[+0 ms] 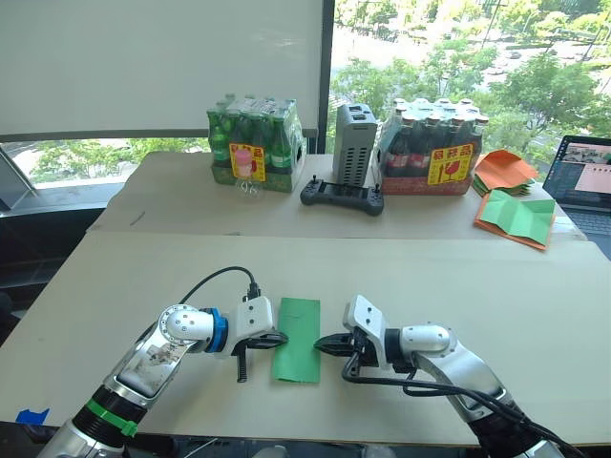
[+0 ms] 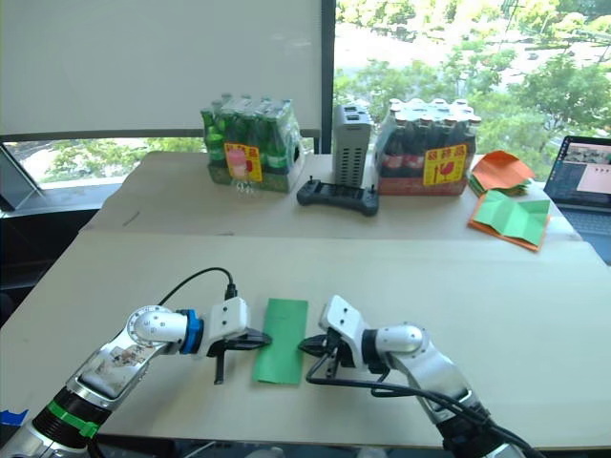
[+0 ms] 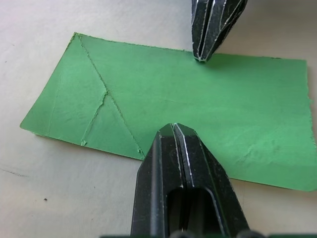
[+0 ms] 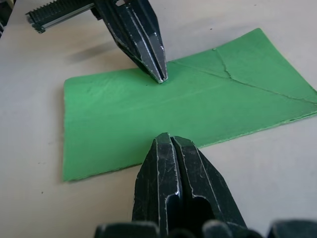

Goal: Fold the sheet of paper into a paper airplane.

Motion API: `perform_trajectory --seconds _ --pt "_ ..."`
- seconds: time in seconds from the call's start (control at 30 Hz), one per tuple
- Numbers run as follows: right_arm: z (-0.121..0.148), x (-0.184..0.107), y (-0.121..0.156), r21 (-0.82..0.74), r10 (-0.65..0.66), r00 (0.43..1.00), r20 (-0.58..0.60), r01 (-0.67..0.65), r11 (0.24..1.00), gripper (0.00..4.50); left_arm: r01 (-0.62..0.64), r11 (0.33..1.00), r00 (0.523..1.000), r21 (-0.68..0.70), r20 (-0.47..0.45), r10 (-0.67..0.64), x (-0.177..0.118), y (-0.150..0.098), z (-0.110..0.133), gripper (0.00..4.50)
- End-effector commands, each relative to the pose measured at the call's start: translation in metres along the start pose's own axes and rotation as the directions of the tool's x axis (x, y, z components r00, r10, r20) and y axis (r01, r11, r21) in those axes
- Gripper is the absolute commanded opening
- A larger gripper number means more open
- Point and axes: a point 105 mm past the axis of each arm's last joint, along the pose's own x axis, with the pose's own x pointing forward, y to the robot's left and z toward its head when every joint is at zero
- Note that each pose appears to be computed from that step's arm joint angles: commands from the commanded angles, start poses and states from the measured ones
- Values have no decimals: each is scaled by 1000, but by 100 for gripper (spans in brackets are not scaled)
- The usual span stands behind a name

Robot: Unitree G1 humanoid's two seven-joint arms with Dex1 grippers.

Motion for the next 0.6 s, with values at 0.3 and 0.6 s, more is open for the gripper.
perform_trajectory --seconds 0.3,0.6 --pt "-27 4 44 32 221 967 -124 -218 975 3 21 998 995 -51 -94 -26 1 -9 -24 0" --pt "-24 4 52 24 261 957 -127 -260 965 3 21 998 995 -57 -95 -27 0 -11 -25 0"
